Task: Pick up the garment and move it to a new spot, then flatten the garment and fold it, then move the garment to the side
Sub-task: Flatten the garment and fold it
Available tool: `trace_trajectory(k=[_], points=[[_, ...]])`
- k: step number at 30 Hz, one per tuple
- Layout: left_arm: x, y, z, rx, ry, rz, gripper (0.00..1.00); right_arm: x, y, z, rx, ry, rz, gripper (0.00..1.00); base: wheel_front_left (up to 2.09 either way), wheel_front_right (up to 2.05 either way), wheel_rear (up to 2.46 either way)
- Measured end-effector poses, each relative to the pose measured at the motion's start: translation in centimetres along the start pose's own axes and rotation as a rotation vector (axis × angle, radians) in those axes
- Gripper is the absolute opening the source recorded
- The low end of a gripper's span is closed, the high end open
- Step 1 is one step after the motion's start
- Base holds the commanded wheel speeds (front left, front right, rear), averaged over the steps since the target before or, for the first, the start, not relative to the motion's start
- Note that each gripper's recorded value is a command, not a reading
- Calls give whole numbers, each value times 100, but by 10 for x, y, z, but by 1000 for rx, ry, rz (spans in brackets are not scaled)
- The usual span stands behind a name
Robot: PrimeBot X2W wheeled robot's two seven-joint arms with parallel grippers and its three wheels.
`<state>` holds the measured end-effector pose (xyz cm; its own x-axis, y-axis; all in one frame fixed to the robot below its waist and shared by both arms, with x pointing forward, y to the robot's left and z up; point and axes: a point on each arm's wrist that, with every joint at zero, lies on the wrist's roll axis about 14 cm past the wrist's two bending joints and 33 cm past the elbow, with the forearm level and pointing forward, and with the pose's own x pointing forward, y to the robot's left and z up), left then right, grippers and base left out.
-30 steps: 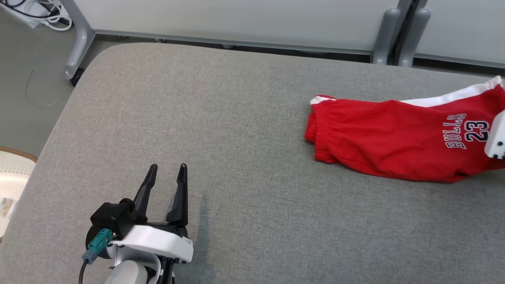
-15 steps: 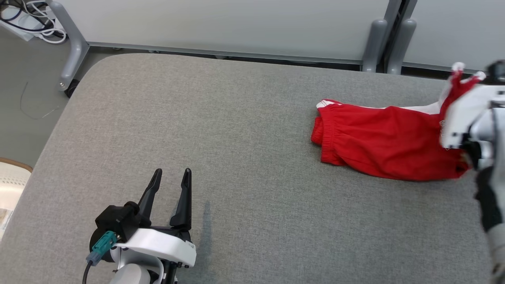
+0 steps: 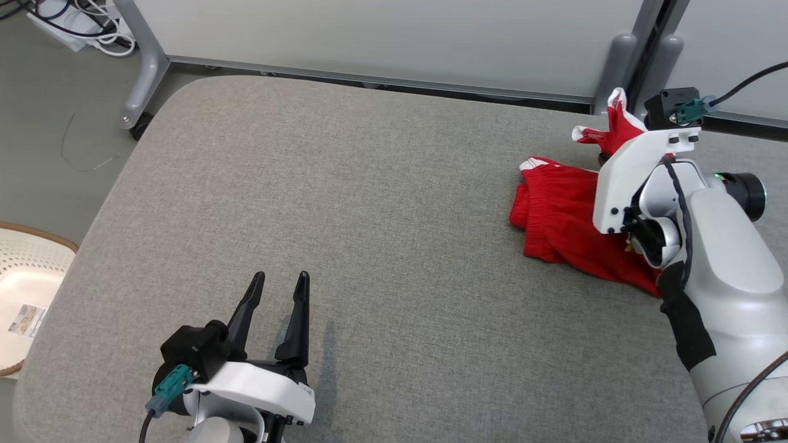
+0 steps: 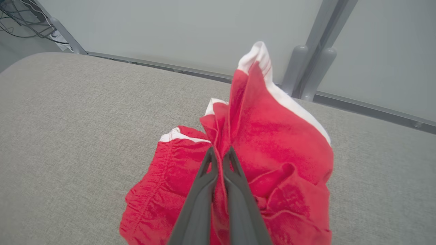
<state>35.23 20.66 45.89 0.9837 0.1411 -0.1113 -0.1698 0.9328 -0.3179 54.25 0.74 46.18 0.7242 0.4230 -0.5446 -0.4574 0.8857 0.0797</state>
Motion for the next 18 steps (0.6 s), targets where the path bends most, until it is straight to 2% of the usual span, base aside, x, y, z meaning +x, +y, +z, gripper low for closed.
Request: trace_trajectory(k=[7,13,14,15,16,18], points=[[-3,3,-3,-4,8,12,100,7,34,-6,18,22,105,0,0,0,0],[-5,4,-5,-9,14,15,100,13,48,-17,9,59,140,0,0,0,0],[-6,4,-5,-9,15,17,100,14,49,-17,10,61,143,4,0,0,0],[-6,4,-6,-9,17,18,100,14,51,-16,12,55,147,58,0,0,0],[-7,5,-6,-10,18,19,100,15,53,-16,23,55,154,100,0,0,0],[-8,5,-7,-17,19,18,100,15,59,-17,35,56,173,100,0,0,0]])
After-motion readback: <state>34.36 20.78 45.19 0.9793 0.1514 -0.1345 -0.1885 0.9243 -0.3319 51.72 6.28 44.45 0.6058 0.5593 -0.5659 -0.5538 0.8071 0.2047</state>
